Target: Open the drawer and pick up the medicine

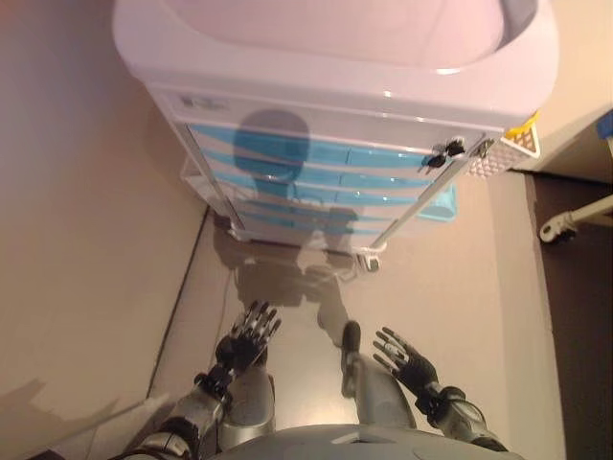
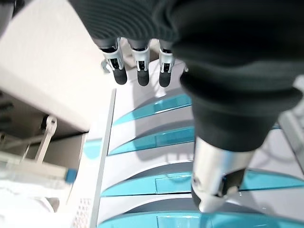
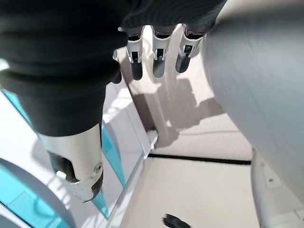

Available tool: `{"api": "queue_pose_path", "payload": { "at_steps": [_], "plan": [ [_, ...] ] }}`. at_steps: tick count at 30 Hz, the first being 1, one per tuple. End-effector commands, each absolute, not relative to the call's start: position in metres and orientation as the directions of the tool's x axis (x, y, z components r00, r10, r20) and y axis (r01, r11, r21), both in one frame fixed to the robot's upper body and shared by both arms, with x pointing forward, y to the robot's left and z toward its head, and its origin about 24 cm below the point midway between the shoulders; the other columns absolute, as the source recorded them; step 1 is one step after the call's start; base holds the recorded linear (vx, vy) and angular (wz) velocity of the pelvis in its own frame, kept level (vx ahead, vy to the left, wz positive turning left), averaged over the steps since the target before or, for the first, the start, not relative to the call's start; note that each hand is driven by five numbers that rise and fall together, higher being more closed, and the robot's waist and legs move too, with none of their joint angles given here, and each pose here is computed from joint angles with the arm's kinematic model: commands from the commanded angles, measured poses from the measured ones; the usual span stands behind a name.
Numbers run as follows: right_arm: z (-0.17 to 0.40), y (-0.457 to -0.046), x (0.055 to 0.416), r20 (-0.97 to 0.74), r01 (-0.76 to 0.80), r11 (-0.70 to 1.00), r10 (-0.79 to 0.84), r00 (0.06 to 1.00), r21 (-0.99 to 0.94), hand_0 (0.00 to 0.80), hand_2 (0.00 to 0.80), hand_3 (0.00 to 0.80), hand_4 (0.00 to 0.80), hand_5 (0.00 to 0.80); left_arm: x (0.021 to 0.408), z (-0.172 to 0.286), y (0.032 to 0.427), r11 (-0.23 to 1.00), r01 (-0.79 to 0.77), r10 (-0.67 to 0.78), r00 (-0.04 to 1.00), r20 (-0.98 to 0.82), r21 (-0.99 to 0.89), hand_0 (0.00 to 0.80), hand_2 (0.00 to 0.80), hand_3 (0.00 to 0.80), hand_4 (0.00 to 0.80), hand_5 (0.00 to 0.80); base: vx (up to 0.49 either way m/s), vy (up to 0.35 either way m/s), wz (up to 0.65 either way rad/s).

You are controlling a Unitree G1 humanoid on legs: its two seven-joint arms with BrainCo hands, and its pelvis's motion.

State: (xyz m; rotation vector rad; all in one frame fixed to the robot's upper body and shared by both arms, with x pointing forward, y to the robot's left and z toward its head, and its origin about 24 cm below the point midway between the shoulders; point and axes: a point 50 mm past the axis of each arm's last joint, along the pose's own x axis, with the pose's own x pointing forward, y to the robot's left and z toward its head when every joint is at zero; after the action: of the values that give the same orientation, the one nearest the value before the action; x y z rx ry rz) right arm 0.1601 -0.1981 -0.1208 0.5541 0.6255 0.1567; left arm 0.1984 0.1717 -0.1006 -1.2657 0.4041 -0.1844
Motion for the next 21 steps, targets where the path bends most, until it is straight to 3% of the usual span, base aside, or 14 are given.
{"api": "queue_pose_path", "payload": {
  "at_steps": [1, 12, 18, 21],
  "plan": [
    [-0.121, -0.182, 0.151, -0.502, 0.006, 0.817, 0.349, 0.791, 0.577, 0.0, 0.0, 0.0, 0.0, 0.0, 0.213, -0.086, 0.154, 0.144, -0.006, -0.297, 0.954, -0.049, -0.99, 0.0, 0.0, 0.0, 0.0, 0.0, -0.014, -0.02, -0.07],
    [-0.11, -0.174, 0.166, -0.446, -0.054, 0.793, 0.397, 0.802, 0.607, 0.0, 0.0, 0.0, 0.0, 0.0, 0.267, -0.038, 0.156, -0.033, 0.178, -0.165, 0.97, 0.181, -0.983, 0.0, 0.0, 0.0, 0.0, 0.0, -0.001, -0.025, -0.02],
    [-0.107, -0.173, 0.168, -0.438, -0.067, 0.787, 0.409, 0.8, 0.613, 0.0, 0.0, 0.0, 0.0, 0.0, 0.283, -0.019, 0.16, -0.055, 0.251, -0.125, 0.958, 0.256, -0.966, 0.0, 0.0, 0.0, 0.0, 0.0, 0.022, -0.008, 0.0],
    [-0.105, -0.173, 0.168, -0.435, -0.081, 0.783, 0.424, 0.794, 0.616, 0.0, 0.0, 0.0, 0.0, 0.0, 0.308, 0.012, 0.174, -0.065, 0.34, -0.065, 0.937, 0.344, -0.938, 0.0, 0.0, 0.0, 0.0, 0.0, 0.072, -0.008, -0.04]
  ]
}}
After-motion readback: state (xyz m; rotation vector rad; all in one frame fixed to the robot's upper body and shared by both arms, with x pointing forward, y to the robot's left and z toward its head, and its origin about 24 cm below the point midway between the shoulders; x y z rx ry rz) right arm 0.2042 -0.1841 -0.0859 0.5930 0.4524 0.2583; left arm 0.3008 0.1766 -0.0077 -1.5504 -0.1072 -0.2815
